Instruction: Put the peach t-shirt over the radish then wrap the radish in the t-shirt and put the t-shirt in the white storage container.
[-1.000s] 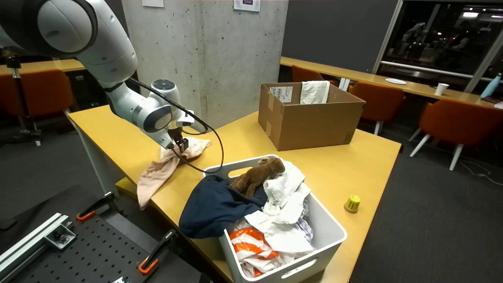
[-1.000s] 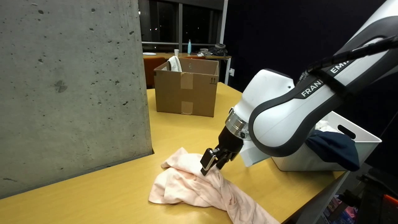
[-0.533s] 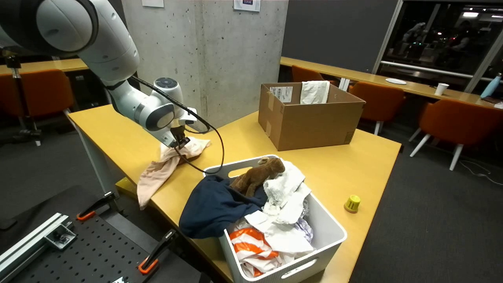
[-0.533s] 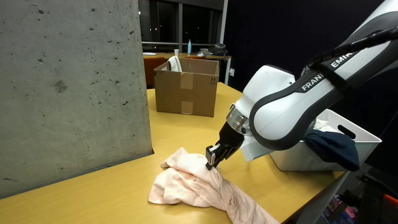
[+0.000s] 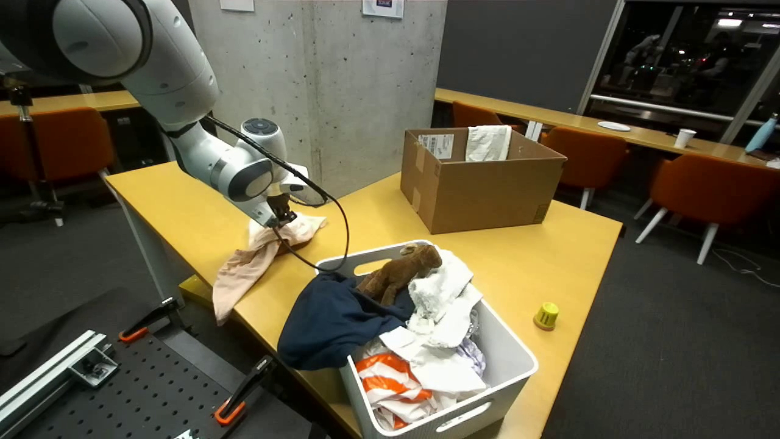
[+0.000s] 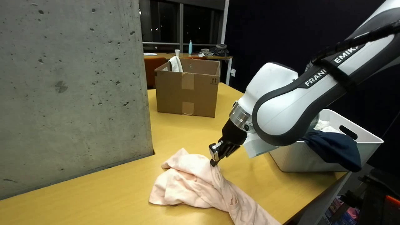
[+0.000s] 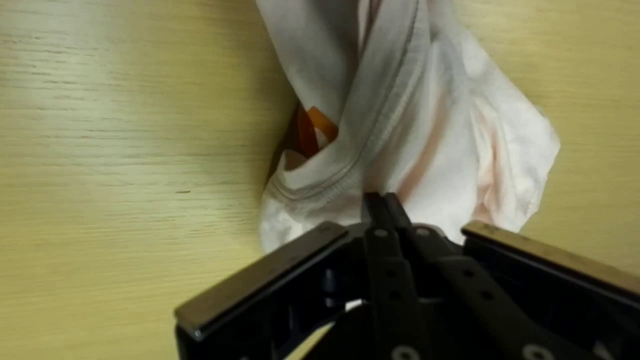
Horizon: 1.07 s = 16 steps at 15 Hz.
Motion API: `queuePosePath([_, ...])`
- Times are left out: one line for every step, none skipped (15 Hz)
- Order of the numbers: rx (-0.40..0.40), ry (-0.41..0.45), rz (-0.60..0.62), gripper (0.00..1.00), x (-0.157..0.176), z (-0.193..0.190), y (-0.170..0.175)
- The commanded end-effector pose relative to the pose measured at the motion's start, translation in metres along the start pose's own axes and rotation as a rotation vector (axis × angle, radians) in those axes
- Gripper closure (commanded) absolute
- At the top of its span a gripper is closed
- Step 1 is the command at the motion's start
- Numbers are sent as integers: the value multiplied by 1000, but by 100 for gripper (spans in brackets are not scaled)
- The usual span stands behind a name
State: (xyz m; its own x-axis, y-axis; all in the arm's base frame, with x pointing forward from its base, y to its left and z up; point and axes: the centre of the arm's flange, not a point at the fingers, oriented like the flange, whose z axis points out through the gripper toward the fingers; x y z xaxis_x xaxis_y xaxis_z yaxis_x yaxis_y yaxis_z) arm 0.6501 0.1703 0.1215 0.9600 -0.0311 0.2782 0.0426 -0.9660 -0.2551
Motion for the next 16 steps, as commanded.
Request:
queuePosePath([-4,28,-12,100,-1,-41,9])
queuePosePath([-7,34,-11,100,0,-48,11])
queuePosePath([-15,39,-10,100,1,-57,17])
queuePosePath([-22,45,-9,100,2,-65,21])
queuePosePath([-34,48,-6,100,1,-75,28])
queuePosePath([-42,51,-3,100,1,-81,33])
queuePosePath([-56,52,0,100,-1,-87,41])
queuePosePath([-66,49,4,100,-2,-90,49])
queuePosePath([-75,45,10,100,-4,-90,58])
queuePosePath([-82,39,16,100,-7,-88,66])
queuePosePath([-88,33,22,100,-11,-85,72])
queuePosePath([-94,24,26,74,-14,-82,78])
queuePosePath([-97,18,29,83,-16,-81,80])
queuePosePath([-99,12,31,66,-19,-82,80])
queuePosePath([-100,12,25,60,-21,-85,75])
queuePosePath([-100,11,17,52,-22,-88,69])
